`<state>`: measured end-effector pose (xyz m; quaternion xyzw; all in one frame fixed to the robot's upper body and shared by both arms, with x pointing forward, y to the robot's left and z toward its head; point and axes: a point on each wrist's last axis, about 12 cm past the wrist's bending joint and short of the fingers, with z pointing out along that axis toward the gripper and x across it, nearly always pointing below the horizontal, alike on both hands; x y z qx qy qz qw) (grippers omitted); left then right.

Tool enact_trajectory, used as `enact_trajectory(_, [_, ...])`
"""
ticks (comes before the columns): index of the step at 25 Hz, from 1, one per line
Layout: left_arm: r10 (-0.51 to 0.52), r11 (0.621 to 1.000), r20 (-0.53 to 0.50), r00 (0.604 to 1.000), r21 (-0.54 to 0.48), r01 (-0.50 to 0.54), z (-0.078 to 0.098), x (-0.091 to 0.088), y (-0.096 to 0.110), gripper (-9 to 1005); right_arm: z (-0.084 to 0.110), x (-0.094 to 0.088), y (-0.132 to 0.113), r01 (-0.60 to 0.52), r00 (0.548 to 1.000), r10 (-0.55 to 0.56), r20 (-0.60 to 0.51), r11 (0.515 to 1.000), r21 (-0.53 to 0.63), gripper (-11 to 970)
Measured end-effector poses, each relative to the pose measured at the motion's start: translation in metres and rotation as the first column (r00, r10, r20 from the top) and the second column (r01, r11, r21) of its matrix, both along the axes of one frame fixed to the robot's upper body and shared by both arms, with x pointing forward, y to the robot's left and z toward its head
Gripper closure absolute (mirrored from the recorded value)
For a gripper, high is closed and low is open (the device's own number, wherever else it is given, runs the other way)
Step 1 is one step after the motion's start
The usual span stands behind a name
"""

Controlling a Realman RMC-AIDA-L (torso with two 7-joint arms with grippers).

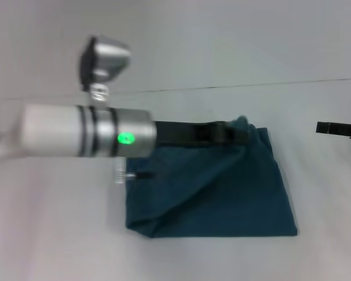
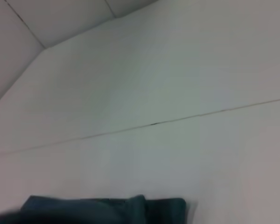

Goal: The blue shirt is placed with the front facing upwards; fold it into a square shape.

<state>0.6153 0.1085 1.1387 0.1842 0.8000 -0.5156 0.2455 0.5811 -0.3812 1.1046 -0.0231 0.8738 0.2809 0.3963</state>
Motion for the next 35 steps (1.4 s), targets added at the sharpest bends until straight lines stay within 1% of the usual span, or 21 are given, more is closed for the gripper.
enact_trajectory(2, [0.022, 1.0, -0.015, 1.0, -0.017, -0.022, -0.015, -0.002, -0.017, 913, 0.0, 0.0, 0.001, -0.013, 1.0, 0.013, -0.004, 1.0, -0.013, 158])
enact_trajectory(3, [0.039, 0.999, -0.021, 0.999, -0.034, -0.039, -0.022, -0.003, -0.021, 911, -0.001, 0.0, 0.001, -0.018, 1.0, 0.018, -0.007, 1.0, -0.019, 159])
enact_trajectory(4, [0.039, 0.999, -0.021, 0.999, -0.034, -0.039, -0.022, -0.003, -0.021, 910, -0.001, 0.0, 0.002, -0.022, 1.0, 0.022, -0.009, 0.999, -0.023, 172])
enact_trajectory(5, [0.061, 0.993, -0.019, 0.998, -0.096, -0.062, -0.035, -0.012, -0.022, 909, -0.002, -0.001, 0.001, -0.024, 1.0, 0.023, -0.008, 0.999, -0.028, 186])
enact_trajectory(7, [0.069, 0.987, -0.008, 0.998, -0.146, -0.07, -0.04, -0.018, -0.02, 907, -0.002, -0.001, 0.0, -0.026, 1.0, 0.026, -0.007, 0.999, -0.033, 212])
enact_trajectory(8, [0.074, 0.98, 0.002, 0.997, -0.187, -0.073, -0.043, -0.022, -0.017, 906, -0.002, -0.001, 0.0, -0.025, 1.0, 0.025, -0.007, 0.999, -0.034, 225])
enact_trajectory(11, [0.068, 0.964, 0.008, 0.998, -0.259, -0.064, -0.045, -0.033, -0.009, 903, -0.002, -0.001, -0.001, -0.025, 1.0, 0.025, -0.009, 0.999, -0.037, 265])
enact_trajectory(16, [0.018, 0.945, 0.021, 1.0, -0.327, -0.01, -0.045, -0.047, 0.0, 678, -0.003, -0.001, 0.001, -0.03, 1.0, 0.03, -0.01, 0.999, -0.037, 258])
enact_trajectory(21, [0.011, 0.934, 0.042, 0.999, -0.358, 0.005, -0.046, -0.056, 0.013, 529, -0.005, -0.001, 0.007, -0.054, 0.998, 0.053, -0.02, 0.998, -0.029, 256])
enact_trajectory(25, [0.014, 0.941, 0.088, 0.996, -0.338, 0.017, -0.048, -0.062, 0.029, 406, -0.006, -0.002, 0.016, -0.093, 0.995, 0.093, -0.034, 0.996, 0.008, 256])
enact_trajectory(27, [0.027, 0.945, 0.115, 0.993, -0.326, 0.012, -0.049, -0.066, 0.039, 338, -0.006, -0.001, 0.022, -0.112, 0.993, 0.114, -0.042, 0.993, 0.031, 256])
enact_trajectory(30, [0.047, 0.948, 0.168, 0.985, -0.319, 0.009, -0.049, -0.072, 0.053, 236, -0.007, 0.005, 0.038, -0.143, 0.988, 0.147, -0.046, 0.987, 0.077, 256])
enact_trajectory(31, [0.047, 0.949, 0.18, 0.983, -0.315, 0.012, -0.049, -0.073, 0.056, 195, -0.007, 0.011, 0.049, -0.158, 0.986, 0.162, -0.038, 0.982, 0.103, 256])
enact_trajectory(32, [0.045, 0.952, 0.196, 0.979, -0.307, 0.017, -0.048, -0.075, 0.06, 154, -0.007, 0.011, 0.049, -0.158, 0.986, 0.162, -0.038, 0.982, 0.103, 256])
enact_trajectory(35, [0.048, 0.957, 0.223, 0.974, -0.288, 0.019, -0.048, -0.077, 0.071, 30, -0.007, 0.017, 0.065, -0.174, 0.984, 0.178, -0.024, 0.977, 0.124, 256])
